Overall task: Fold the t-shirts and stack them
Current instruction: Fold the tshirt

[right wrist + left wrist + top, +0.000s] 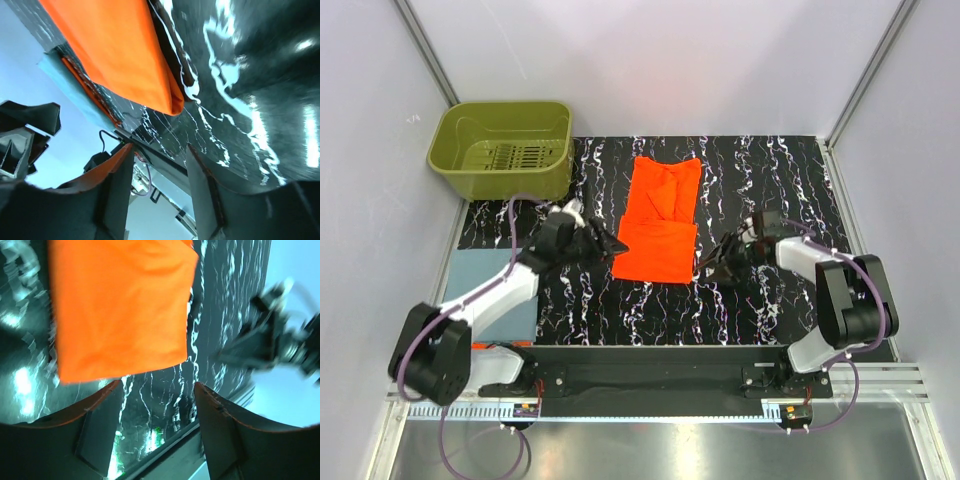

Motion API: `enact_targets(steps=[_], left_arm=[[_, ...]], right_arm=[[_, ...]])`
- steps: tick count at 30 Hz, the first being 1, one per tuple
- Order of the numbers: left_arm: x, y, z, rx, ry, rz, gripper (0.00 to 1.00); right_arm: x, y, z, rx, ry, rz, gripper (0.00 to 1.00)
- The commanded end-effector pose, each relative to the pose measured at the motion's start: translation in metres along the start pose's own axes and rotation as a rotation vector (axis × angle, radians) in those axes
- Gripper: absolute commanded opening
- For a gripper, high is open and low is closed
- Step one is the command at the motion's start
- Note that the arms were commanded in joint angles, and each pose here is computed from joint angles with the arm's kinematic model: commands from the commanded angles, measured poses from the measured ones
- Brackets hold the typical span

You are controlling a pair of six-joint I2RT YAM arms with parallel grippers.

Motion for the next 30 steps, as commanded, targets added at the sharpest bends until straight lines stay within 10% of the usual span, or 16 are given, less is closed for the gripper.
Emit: enact_targets(steps=[1,30], left_arm=[[0.025,0.003,0.039,-0.164,0.299,-0.088,0.64],[0.046,-0.042,0.085,-0.377,0.669,-0.174,0.55]], right_arm=[[0.021,-0.018,0.013,-0.037,-0.042,-0.036,0.54],[0.026,-0.066,-0.034,0.038,-0.464,-0.174,0.52]])
Point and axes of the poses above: each gripper's point midway between its finger pads, its own y axis back along the fingers, its own z axis along the line the jaws close on, x = y × z, the point moved 7 cm from there along y, back along the fingers, and after that the axes turned 4 degrees about -y, right-handed, at the moved point
